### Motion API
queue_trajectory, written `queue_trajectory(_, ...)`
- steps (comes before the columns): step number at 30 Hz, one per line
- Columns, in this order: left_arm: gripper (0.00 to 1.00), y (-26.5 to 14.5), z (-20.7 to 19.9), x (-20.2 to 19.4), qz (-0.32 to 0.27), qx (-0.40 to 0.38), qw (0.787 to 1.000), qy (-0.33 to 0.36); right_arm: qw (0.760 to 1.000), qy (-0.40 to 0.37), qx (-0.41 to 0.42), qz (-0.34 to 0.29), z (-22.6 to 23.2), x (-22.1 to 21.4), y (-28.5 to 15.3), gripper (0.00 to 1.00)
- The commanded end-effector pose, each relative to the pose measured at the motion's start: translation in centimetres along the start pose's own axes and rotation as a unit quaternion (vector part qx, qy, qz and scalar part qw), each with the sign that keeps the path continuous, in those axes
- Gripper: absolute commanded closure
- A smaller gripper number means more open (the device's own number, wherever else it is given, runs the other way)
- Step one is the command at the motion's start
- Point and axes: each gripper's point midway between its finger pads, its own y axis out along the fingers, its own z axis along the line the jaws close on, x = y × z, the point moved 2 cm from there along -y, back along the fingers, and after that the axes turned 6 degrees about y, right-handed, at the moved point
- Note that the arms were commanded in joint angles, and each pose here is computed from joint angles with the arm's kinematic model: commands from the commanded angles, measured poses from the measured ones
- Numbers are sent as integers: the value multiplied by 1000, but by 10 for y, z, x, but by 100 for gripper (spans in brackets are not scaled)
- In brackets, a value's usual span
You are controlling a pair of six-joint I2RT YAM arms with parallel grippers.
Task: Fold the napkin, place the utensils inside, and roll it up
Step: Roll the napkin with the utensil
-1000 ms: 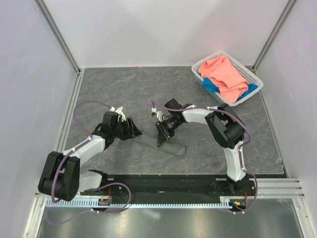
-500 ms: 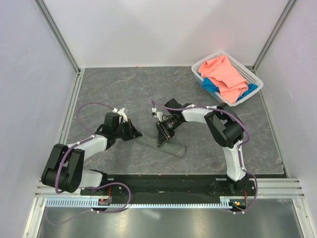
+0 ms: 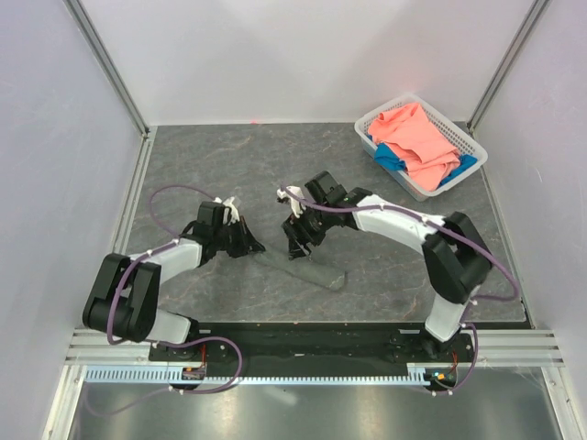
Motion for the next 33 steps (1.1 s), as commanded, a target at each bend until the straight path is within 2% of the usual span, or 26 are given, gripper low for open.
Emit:
queue_trajectory(1,98,2,-3,-2,50,11,998,-30,987,-117,-103,-43,16,4,-3,24)
queue_trajectory(5,98,2,-4,-4,68,14,997,-38,956,-192,-211,-71,18,2,1,22)
queue_trajectory(9,98,1,-3,-4,75,19,996,-37,940,-227,-243,-74,21,-6,11,21)
queue_trajectory(20,98,3,-6,-4,85,6,996,-36,933,-252,-256,-19,7,-27,41,33)
queue_trajectory(28,98,4,-10,-2,90,-5,996,-29,922,-255,-291,-10,-8,-24,41,37)
queue_trajectory(33,85,3,-12,2,84,-9,996,-23,927,-243,-287,1,-21,-26,42,44)
